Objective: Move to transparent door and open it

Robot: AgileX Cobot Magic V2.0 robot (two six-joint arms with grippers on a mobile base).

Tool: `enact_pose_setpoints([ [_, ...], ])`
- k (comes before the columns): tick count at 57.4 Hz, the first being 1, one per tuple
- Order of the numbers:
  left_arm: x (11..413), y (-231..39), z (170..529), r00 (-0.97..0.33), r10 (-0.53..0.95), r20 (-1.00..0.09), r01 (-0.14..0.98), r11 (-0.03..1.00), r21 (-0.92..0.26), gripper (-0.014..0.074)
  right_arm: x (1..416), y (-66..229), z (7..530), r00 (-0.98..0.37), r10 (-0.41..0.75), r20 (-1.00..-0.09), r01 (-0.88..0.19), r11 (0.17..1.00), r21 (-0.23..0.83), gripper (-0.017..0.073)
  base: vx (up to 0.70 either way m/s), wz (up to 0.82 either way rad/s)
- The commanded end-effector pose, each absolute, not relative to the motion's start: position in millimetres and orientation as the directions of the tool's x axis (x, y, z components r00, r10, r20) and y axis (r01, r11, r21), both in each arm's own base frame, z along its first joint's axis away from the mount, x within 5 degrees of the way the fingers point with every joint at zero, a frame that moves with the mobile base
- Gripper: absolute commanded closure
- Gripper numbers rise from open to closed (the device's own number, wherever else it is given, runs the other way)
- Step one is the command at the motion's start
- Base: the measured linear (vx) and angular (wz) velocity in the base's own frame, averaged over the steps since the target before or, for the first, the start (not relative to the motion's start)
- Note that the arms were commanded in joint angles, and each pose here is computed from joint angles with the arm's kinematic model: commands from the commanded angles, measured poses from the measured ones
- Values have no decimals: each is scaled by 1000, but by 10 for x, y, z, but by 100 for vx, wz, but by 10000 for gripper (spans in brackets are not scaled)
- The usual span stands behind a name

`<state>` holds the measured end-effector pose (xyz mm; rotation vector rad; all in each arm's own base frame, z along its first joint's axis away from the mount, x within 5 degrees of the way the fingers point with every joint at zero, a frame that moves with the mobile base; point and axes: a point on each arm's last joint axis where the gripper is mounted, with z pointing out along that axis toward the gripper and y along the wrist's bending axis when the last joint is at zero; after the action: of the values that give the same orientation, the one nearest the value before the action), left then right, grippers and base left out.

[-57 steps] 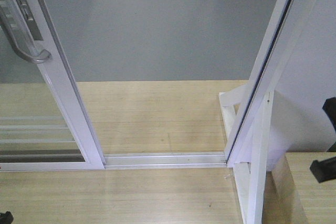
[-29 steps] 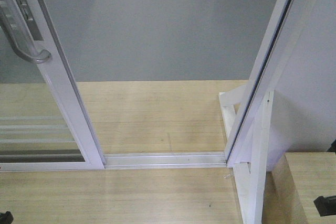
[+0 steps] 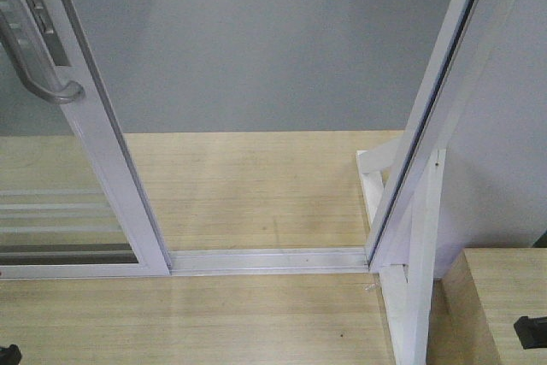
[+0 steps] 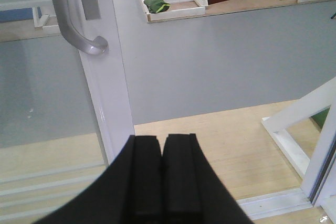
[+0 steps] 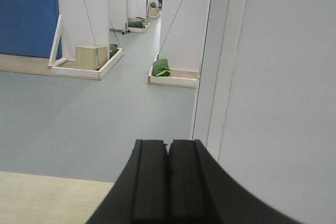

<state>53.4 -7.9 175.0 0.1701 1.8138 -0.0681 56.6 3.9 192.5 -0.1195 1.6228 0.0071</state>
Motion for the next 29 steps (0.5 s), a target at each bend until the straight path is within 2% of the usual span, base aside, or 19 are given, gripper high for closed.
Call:
enact_pose_setpoints([
  [1,543,-81,1789,-165,56,-985,148,988,31,596,557,43,1988,38,-85,-996,-78,993,-87,561,0,0],
  [29,543,-81,1789,-165,56,-985,148,988,31,596,557,43,1988,37,-81,-996,-78,993,-84,561,0,0],
])
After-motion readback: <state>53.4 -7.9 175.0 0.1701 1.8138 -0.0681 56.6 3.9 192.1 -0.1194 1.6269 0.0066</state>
